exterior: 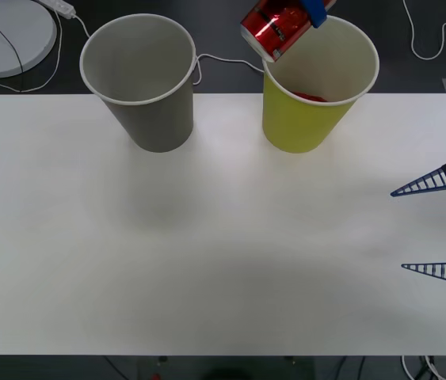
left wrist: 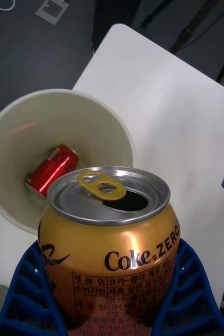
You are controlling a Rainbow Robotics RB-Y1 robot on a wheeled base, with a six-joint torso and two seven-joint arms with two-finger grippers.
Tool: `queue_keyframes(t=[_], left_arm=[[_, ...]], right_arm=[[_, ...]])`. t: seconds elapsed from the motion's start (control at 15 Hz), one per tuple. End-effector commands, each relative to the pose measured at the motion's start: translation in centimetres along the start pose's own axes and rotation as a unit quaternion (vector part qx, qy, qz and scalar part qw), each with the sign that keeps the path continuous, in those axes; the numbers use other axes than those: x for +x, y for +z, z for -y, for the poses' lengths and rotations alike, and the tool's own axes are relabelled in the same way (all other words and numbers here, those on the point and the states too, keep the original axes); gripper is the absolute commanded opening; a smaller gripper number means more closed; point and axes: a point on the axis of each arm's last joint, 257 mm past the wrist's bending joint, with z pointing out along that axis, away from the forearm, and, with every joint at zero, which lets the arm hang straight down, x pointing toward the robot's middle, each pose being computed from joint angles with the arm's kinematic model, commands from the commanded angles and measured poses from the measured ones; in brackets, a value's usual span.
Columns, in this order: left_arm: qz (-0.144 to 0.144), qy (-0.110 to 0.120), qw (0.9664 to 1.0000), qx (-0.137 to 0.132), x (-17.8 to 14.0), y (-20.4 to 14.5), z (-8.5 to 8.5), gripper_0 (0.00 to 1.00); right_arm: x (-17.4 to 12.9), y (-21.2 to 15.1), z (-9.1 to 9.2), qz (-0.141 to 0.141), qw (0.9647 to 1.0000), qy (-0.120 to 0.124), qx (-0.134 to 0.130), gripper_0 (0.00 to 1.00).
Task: Put the can into the green bin and the plastic bottle into the gray bin
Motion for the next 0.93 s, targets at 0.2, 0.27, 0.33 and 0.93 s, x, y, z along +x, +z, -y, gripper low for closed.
queue_keyframes(t=[0.2,0.27,0.33,0.93], left_arm=[[0.036,-0.034,0.9974,-0.052,-4.5,4.0,-1.9,0.01],[0.042,-0.036,0.9968,-0.056,-4.9,4.8,-2.0,0.01],[0.049,-0.041,0.9962,-0.060,-5.3,5.8,-2.0,0.01],[0.085,-0.061,0.9907,-0.087,-6.8,9.4,-2.5,0.03]], right_arm=[[0.0,0.0,0.0,0.000,1.0000,0.000,0.000,1.00],[0.0,0.0,0.0,0.000,1.0000,0.000,0.000,1.00],[0.0,0.0,0.0,0.000,1.0000,0.000,0.000,1.00],[0.0,0.0,0.0,0.000,1.0000,0.000,0.000,1.00]])
